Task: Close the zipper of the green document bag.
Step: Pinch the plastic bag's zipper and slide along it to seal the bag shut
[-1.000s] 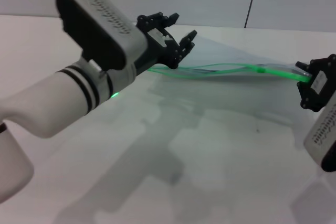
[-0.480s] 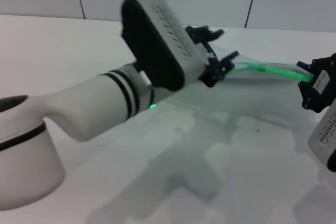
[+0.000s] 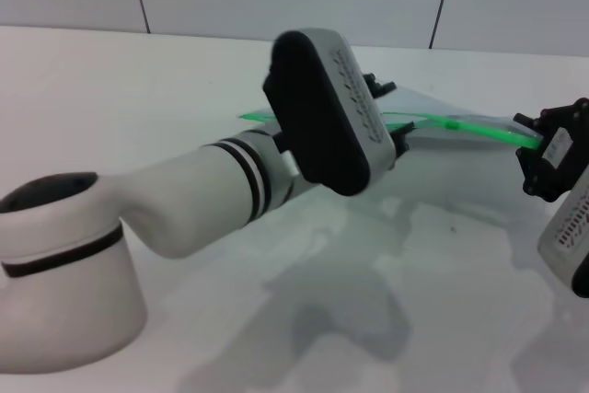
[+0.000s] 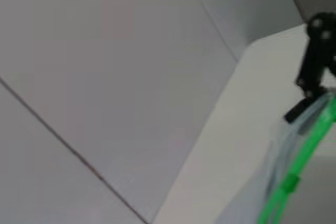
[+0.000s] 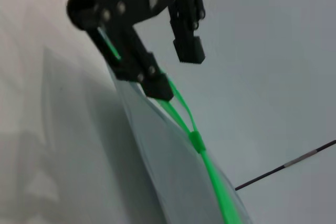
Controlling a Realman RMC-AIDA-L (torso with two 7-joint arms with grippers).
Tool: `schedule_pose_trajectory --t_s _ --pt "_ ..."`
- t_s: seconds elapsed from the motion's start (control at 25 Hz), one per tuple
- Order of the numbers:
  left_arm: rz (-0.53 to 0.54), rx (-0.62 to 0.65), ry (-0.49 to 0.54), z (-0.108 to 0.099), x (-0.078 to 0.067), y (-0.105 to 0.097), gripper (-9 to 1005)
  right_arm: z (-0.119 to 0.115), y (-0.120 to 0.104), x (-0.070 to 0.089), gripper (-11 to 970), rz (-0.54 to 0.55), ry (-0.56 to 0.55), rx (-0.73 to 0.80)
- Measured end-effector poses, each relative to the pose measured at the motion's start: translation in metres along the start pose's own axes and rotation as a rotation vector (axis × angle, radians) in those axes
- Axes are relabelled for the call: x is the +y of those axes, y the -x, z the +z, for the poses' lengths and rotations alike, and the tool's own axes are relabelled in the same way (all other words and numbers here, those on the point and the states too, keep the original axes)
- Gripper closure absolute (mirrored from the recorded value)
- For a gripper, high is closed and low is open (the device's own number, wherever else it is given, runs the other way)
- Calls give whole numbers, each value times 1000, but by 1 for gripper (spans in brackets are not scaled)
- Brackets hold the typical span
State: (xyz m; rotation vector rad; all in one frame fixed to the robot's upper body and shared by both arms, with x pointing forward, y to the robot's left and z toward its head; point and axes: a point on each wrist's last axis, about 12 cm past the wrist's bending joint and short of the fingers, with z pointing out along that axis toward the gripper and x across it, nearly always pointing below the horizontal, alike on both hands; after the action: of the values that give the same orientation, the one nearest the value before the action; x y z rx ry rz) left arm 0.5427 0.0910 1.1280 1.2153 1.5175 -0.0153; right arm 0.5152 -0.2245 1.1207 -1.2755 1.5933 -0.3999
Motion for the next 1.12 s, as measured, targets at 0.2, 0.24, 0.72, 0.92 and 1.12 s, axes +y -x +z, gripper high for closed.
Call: schedule_pose_trajectory --t_s 0.2,0.24,0.72,0.92,1.12 --pt "25 -11 -34 1 -11 5 515 0 -1 0 908 1 2 2" --pt "31 -11 -40 1 -13 6 515 1 0 0 908 0 2 1" --pt "123 -3 -12 5 -18 13 516 3 1 1 908 -3 5 -3" --pt "144 -6 -3 8 -20 16 517 3 2 1 908 -4 3 -7" --pt "157 -27 -8 12 -21 14 517 3 3 1 908 -4 1 -10"
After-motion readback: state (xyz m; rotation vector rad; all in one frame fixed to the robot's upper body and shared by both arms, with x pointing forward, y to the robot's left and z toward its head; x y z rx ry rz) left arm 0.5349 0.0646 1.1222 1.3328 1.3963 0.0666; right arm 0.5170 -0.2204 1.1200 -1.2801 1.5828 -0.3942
